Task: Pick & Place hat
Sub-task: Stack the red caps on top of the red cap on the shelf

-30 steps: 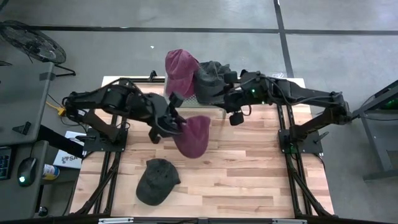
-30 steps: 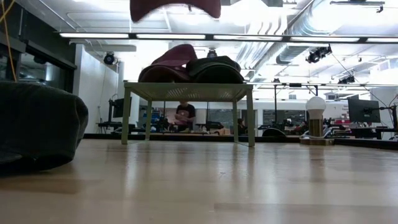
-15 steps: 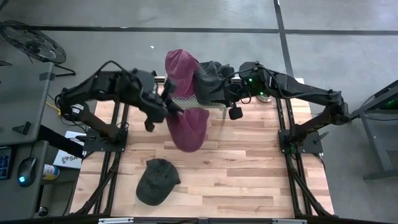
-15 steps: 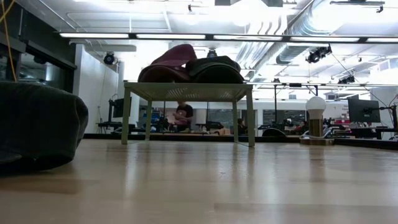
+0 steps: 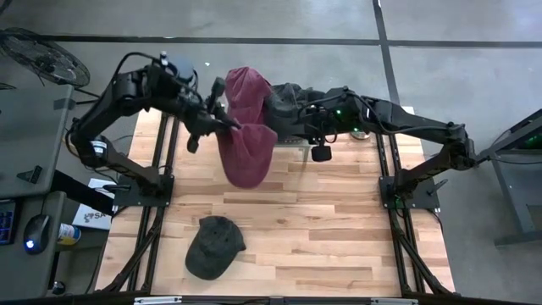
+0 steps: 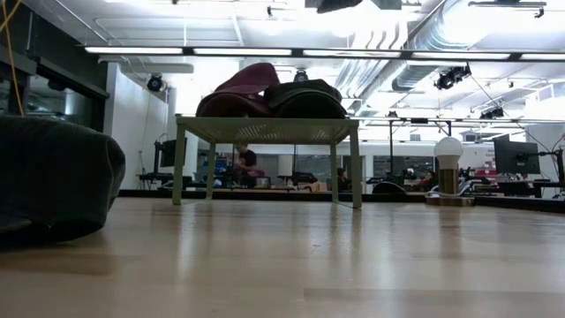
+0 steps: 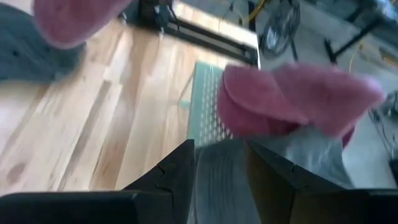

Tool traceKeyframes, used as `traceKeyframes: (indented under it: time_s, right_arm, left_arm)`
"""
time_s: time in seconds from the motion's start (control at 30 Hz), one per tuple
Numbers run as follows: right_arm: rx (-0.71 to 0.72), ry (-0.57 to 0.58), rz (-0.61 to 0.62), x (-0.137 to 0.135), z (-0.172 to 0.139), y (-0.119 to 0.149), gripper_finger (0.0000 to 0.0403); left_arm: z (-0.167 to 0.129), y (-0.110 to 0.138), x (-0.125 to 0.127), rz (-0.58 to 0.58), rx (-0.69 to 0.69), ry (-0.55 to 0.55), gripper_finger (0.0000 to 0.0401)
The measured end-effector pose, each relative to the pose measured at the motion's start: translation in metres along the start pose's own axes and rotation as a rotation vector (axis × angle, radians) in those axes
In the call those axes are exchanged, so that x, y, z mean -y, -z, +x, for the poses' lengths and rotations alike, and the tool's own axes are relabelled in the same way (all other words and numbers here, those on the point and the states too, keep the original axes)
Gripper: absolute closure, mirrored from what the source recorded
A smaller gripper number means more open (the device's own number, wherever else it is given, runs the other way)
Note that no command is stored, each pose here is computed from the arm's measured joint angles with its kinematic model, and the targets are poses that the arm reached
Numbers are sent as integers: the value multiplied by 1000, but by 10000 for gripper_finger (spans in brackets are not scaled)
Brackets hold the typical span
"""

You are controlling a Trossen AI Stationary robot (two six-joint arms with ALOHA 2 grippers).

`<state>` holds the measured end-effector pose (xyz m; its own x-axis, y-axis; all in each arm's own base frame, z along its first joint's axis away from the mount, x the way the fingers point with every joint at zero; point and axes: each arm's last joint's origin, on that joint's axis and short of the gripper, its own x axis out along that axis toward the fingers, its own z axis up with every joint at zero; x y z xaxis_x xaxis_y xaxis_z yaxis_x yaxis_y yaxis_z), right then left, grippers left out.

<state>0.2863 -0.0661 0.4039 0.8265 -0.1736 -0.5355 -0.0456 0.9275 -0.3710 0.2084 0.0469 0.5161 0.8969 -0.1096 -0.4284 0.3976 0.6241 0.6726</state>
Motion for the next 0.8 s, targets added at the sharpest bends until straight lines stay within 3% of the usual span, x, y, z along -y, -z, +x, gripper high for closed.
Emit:
traceKeyframes:
  time_s: [0.37,0.8]
  right_arm:
    - [-155,29,94,-3,-1,12,272]
    - [-175,59,146,-3,-1,14,272]
  left_arm:
    - [-24,41,-24,42,16,-57,381]
    - [-42,100,-49,33,36,-101,381]
